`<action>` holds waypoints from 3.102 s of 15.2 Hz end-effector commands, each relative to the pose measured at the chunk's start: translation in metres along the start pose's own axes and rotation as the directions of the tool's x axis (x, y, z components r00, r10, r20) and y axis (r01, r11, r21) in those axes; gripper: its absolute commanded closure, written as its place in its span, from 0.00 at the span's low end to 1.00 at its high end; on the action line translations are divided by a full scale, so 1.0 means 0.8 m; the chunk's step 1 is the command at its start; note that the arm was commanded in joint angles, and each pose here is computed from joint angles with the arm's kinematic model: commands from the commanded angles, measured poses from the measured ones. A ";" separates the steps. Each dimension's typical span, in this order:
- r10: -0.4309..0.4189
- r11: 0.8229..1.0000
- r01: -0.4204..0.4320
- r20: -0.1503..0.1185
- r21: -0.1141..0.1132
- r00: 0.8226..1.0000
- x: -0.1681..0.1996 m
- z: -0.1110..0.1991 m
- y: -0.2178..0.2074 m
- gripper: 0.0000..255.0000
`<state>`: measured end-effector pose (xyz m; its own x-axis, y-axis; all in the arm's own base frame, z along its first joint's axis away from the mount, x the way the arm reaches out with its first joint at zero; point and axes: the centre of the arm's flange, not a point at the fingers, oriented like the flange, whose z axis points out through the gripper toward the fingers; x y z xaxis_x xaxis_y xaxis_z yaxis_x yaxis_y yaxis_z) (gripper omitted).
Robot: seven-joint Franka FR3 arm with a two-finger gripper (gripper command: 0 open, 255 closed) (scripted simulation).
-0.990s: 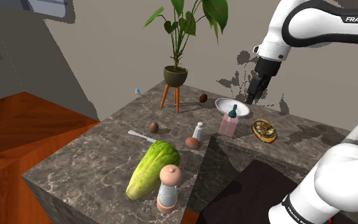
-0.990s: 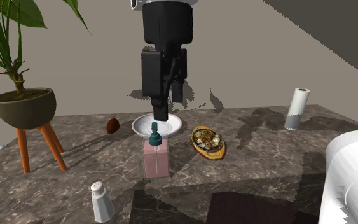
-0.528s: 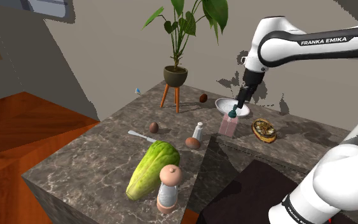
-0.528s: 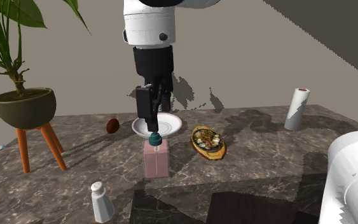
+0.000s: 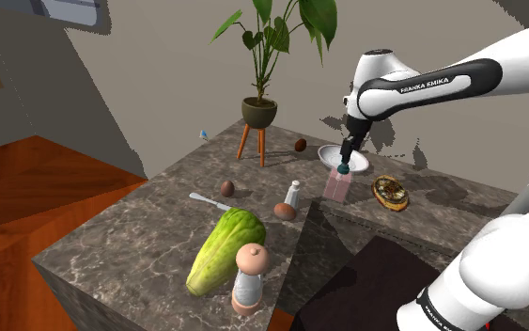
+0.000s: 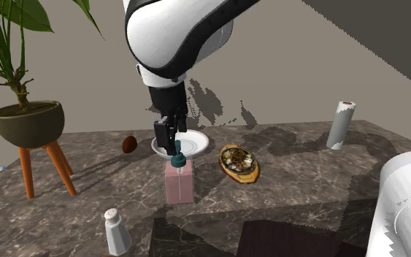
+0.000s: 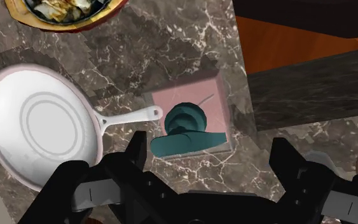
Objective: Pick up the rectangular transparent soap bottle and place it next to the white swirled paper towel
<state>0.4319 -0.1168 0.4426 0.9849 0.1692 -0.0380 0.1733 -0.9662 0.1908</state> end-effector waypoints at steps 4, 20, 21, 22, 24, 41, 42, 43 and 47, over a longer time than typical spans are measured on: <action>-0.011 0.999 0.011 0.001 -0.031 1.000 0.016 0.040 0.013 0.00; -0.011 0.999 0.011 0.001 -0.031 1.000 0.016 0.070 0.014 1.00; -0.011 0.999 0.011 0.001 -0.031 1.000 0.016 0.070 0.014 1.00; -0.011 0.999 0.011 0.001 -0.031 1.000 0.016 0.070 0.014 1.00; -0.011 0.999 0.011 0.001 -0.031 1.000 0.016 0.070 0.014 1.00; -0.011 0.999 0.011 0.001 -0.031 1.000 0.012 -0.020 0.031 1.00; -0.011 0.999 0.011 0.001 -0.031 1.000 0.012 -0.027 0.033 1.00; -0.011 0.999 0.011 0.001 -0.031 1.000 0.012 -0.033 0.034 1.00; -0.011 0.999 0.011 0.001 -0.031 1.000 0.011 -0.059 0.039 1.00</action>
<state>0.4462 -0.1351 0.4889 0.9829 0.1798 -0.0411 0.1844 -0.9578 0.2205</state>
